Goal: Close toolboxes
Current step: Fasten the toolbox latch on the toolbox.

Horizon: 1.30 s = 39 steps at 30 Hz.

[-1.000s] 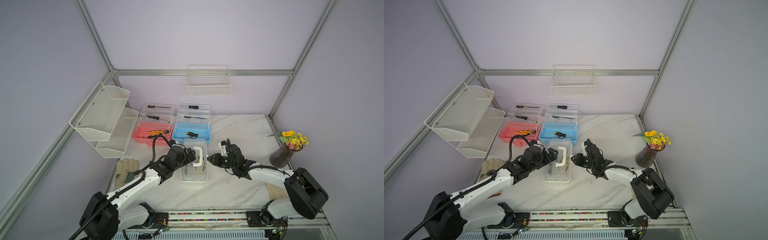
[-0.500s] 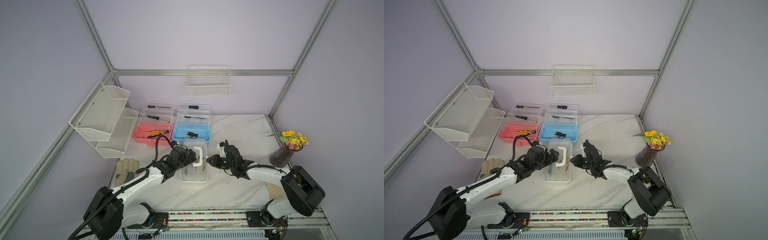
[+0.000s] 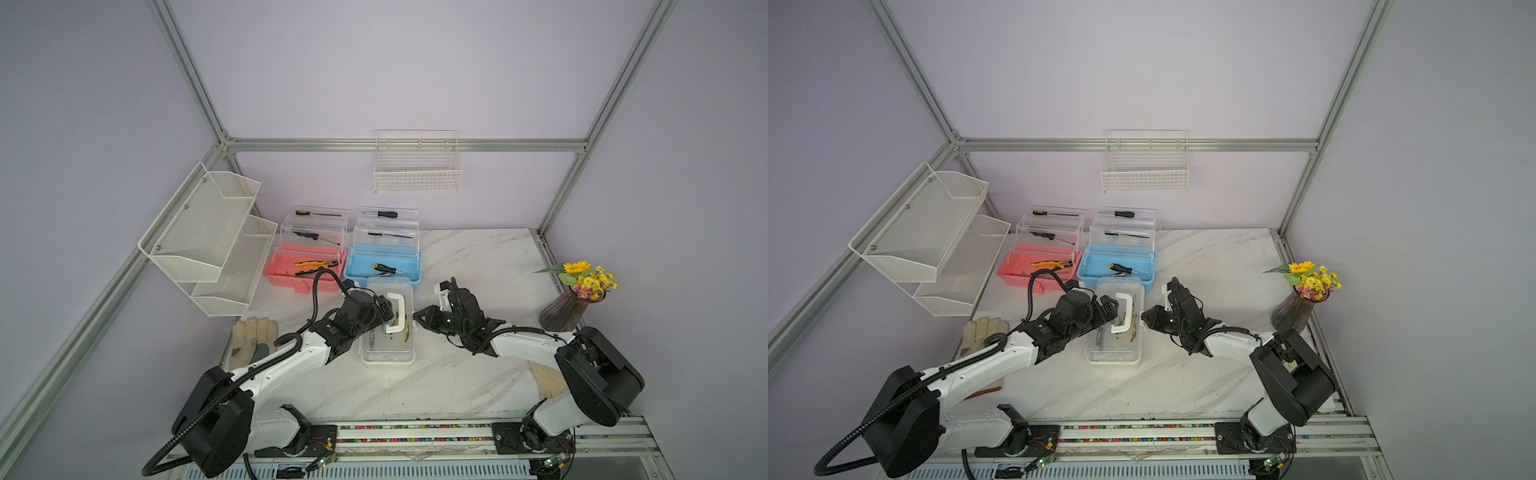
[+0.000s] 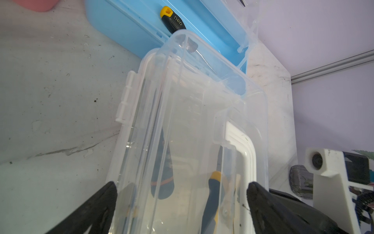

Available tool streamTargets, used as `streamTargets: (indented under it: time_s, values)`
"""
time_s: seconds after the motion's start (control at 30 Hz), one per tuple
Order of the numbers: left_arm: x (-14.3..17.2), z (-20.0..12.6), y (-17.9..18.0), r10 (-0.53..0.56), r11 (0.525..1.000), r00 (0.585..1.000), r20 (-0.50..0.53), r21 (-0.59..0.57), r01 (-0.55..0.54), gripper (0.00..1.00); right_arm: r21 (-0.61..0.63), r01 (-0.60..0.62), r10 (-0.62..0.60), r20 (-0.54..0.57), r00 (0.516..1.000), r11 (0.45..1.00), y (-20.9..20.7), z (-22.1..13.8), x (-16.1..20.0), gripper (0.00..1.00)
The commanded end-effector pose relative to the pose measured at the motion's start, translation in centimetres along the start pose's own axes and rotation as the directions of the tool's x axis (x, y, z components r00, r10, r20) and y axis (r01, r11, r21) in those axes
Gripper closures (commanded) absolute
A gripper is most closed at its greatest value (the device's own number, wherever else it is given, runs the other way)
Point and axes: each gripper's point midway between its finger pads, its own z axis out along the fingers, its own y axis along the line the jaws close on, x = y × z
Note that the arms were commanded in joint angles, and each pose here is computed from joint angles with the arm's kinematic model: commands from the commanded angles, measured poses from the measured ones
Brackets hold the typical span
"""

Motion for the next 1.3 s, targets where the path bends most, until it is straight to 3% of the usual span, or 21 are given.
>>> streamTargets:
  time_s: [0.0,0.33,0.67,0.87,1.0,1.27]
  values:
    - [1.8,0.0,-2.1,-0.02,0.995,0.996,-0.082,0.099,0.028,0.0,0.036,-0.03,0.033,-0.08,0.996,0.999,-0.9,0.4,2.0,0.8]
    - [1.6,-0.3,-1.8,-0.017,0.996,0.997,-0.07,0.084,0.023,0.0,0.127,0.0,0.007,-0.055,0.998,0.992,-2.0,-0.5,-0.5,0.79]
    - [1.3,-0.5,-1.8,-0.006,0.997,0.998,-0.062,0.075,0.011,0.0,0.084,-0.007,0.005,0.029,1.0,0.996,-1.2,-3.6,-4.1,0.61]
    - [1.3,-0.5,-2.0,-0.004,0.997,0.998,-0.066,0.081,0.01,0.0,0.212,-0.01,0.005,0.025,1.0,0.977,-4.8,-4.0,-4.1,0.73]
    - [1.4,-0.4,-2.2,0.003,0.996,0.997,-0.073,0.085,0.004,0.0,0.219,0.004,-0.001,-0.017,1.0,0.976,-5.4,-2.7,-2.7,0.81]
    - [2.0,0.3,-2.9,0.02,0.995,0.993,-0.113,0.101,-0.008,0.0,0.149,0.031,-0.021,-0.073,0.997,0.988,-3.3,-0.3,-1.3,0.84]
